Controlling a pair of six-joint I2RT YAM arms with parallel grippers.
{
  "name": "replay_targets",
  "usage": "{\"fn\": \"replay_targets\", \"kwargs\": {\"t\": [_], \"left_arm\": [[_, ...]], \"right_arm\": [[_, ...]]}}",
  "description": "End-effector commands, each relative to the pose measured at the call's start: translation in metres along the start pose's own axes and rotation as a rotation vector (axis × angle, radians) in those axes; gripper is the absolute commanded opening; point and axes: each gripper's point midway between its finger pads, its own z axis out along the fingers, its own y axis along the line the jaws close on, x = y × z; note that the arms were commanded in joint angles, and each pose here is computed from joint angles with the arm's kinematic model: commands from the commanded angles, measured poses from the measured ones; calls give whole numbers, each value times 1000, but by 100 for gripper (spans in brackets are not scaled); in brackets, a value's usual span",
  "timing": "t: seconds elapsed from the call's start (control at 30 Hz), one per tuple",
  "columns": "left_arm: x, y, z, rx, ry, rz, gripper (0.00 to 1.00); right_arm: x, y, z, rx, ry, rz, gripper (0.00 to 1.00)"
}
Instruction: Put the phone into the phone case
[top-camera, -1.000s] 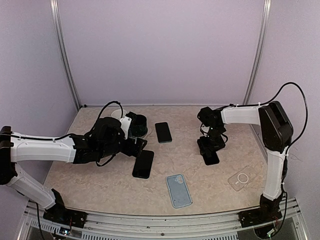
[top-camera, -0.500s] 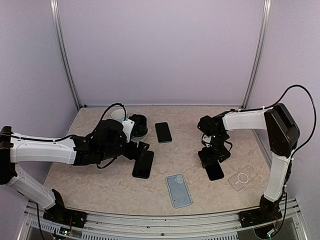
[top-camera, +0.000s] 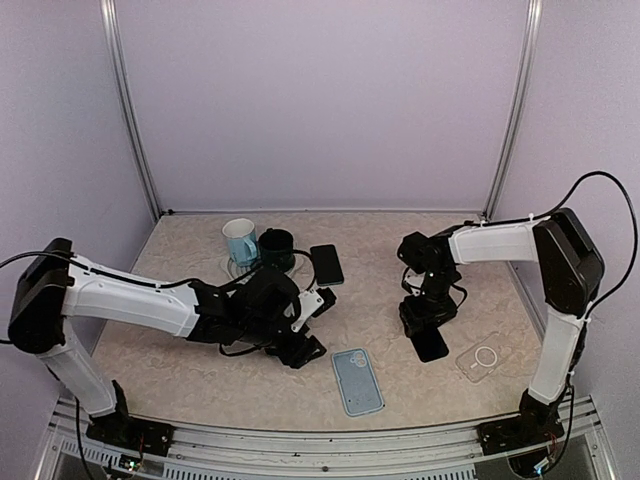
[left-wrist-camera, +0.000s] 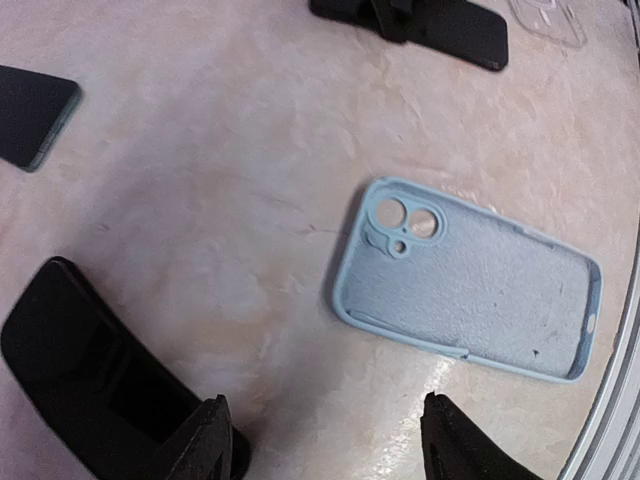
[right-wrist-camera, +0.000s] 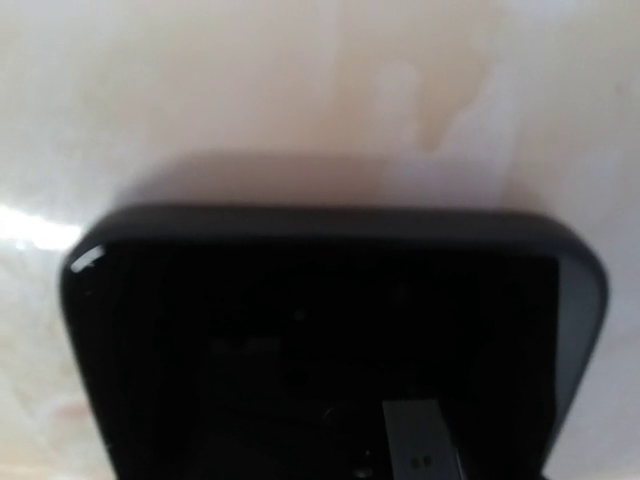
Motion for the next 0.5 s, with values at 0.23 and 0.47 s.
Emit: {"fn": "replay_targets", "kwargs": {"t": [0.23, 0.47], "left_arm": [[69, -72, 34, 326, 287, 132, 56], [64, -87, 64, 395, 289, 152, 54]], "right_arm": [[-17, 6, -37, -39, -226, 15, 51], [-20, 7, -58, -66, -358, 43, 50]]}}
